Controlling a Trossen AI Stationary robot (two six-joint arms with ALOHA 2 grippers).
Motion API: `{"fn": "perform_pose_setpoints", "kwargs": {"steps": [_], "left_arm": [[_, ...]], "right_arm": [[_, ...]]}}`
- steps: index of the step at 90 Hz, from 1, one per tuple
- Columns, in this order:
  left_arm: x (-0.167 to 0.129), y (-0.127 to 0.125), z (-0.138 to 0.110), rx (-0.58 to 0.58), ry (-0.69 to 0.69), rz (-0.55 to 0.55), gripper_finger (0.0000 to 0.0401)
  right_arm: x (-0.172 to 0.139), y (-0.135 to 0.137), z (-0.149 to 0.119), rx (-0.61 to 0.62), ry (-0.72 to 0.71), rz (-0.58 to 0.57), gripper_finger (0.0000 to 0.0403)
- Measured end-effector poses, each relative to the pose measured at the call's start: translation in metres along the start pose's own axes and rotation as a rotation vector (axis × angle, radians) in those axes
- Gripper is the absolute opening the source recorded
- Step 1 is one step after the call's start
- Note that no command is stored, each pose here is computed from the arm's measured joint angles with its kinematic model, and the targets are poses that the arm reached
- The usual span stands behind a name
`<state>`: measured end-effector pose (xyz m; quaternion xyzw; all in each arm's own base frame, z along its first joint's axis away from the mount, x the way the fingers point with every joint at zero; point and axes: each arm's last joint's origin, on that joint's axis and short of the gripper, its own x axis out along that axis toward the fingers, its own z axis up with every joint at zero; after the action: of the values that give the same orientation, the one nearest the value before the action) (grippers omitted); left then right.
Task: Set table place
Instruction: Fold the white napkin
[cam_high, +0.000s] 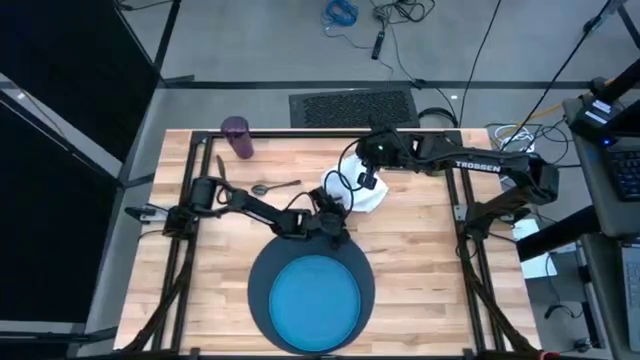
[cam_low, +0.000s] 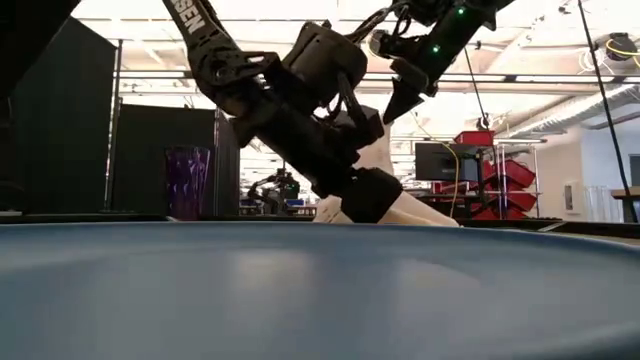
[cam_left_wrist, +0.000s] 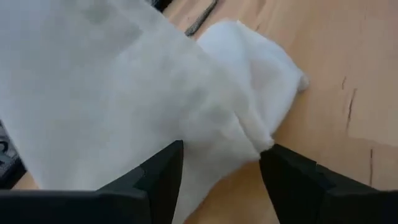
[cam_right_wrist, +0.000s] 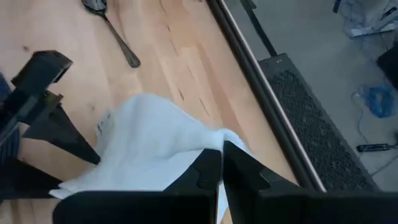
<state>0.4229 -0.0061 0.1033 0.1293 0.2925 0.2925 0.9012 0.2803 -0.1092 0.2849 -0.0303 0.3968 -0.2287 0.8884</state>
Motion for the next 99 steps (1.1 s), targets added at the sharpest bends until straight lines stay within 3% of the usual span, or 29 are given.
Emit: {"fn": "perform_pose_setpoints", "kwargs": {"steps": [29,37,51,56,74,99], "left_arm": [[0.0,0.002,0.0,-0.049,-0.006,0.075,0.0178],[0.0,0.002,0.0,-0.054,-0.006,0.074,0.0141],[0.0,0.001,0.0,-0.052,-0.006,0.049,0.0033],[0.0,0.001,0.0,-0.053,-0.006,0.038,0.0012],[-0.003,-0.001,0.002,-0.006,-0.01,0.042,0.0002],[-0.035,0.006,0.032,0.08,-0.076,0.178,0.0]], "right_arm": [[0.0,0.0,0.0,0.008,-0.001,0.003,0.0],[0.0,0.0,0.0,0.008,0.0,0.003,0.0],[0.0,0.0,0.0,0.008,0.0,0.002,0.0],[0.0,0.0,0.0,0.008,0.0,0.003,0.0],[0.0,0.0,0.0,0.007,0.001,0.002,0.0],[0.0,0.0,0.0,-0.021,0.003,0.0,0.0]]}}
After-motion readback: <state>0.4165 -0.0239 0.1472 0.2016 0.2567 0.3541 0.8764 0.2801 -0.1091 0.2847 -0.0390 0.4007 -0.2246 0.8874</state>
